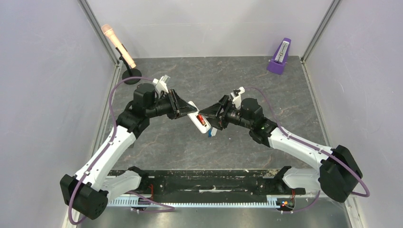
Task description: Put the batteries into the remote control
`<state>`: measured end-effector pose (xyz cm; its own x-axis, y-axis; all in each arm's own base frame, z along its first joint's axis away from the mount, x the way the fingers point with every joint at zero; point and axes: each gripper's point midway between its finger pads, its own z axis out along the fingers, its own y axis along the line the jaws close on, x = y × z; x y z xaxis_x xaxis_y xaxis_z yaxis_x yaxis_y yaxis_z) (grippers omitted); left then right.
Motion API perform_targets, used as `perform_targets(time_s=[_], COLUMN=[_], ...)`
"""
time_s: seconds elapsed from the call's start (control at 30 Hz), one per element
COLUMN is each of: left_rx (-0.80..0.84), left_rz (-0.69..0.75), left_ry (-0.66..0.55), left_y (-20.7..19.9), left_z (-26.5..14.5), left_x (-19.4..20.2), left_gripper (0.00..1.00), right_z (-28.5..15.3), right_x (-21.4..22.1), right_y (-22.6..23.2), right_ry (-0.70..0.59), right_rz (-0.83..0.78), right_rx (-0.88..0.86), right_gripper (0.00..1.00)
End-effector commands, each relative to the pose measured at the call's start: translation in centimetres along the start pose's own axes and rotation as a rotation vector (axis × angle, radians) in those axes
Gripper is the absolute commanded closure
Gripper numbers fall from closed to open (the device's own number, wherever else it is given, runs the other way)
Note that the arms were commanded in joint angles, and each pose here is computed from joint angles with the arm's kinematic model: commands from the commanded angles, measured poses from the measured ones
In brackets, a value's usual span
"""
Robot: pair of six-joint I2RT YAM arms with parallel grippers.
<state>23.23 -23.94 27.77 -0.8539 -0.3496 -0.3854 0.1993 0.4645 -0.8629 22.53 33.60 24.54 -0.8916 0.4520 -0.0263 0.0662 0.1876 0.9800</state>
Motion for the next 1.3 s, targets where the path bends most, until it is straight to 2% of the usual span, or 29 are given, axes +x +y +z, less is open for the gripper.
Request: perform_targets(time_s=[0.0,0.27,0.7,0.97,1.07,1.2,1.27], left_rx=[0.120,0.112,0.120,0.104,0.090,0.046,0.042], left_rz=[0.008,-0.036,-0.203,-0.201,-0.136,-0.070,-0.064], left_ry=[-0.070,-0.076,-0.095,-0.091,-0.074,-0.055,-0.048], left_y=[-5.5,-5.6,-6.1,-5.4,-4.7,-3.2,-2.8], left_z=[-1.4,-1.8,-2.3,-2.0,-1.9,-1.8,-1.7], left_x=[-2.8,-3.1,-4.0,-3.9,-3.3,-2.6,-2.4], left_gripper=[0.98,0.98,0.98,0.98,0.98,0.98,0.98], right_z=[0.3,0.1,-0.4,-0.6,-0.8,-1.2,-1.2], right_x=[-0.4,-0.9,-2.1,-2.7,-3.2,-3.5,-3.1], right_y=[-1.6,-3.3,-4.7,-4.0,-2.3,-0.2,0.2], right_ry=[-0.017,-0.038,-0.089,-0.112,-0.141,-0.164,-0.148], right_rz=[-0.066,-0.141,-0.289,-0.348,-0.345,-0.316,-0.302], right_rx=[0.082,0.149,0.227,0.220,0.183,0.125,0.098], right_gripper=[0.38,0.39,0.39,0.38,0.34,0.14,0.10])
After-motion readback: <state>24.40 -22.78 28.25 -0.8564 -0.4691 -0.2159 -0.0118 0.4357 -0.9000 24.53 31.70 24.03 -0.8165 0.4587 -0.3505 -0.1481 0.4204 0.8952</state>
